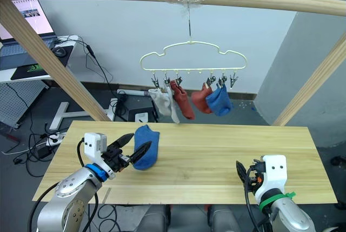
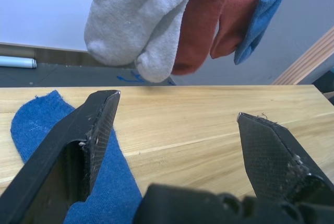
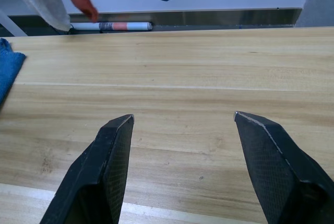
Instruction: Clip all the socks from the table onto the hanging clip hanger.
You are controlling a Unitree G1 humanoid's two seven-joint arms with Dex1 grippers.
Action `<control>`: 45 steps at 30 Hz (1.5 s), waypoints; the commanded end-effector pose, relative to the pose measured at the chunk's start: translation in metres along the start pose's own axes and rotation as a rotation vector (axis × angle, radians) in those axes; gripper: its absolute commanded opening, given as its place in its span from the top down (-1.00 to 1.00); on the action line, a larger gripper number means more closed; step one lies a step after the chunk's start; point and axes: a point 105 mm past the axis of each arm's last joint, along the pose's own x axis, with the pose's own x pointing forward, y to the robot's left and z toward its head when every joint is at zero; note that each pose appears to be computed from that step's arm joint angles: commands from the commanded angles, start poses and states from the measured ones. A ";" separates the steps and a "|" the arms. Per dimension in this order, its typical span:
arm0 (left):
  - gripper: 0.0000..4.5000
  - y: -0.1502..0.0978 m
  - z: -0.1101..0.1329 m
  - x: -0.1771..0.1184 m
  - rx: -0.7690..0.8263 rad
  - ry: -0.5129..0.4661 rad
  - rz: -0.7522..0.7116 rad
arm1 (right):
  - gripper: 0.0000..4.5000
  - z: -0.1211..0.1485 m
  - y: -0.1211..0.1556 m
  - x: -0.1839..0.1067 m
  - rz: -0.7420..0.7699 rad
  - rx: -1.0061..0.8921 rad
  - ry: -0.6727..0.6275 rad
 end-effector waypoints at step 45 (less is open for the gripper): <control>-0.84 -0.030 0.122 0.044 0.180 -0.141 -0.478 | -0.17 0.125 -0.014 0.042 -0.102 -0.084 -0.248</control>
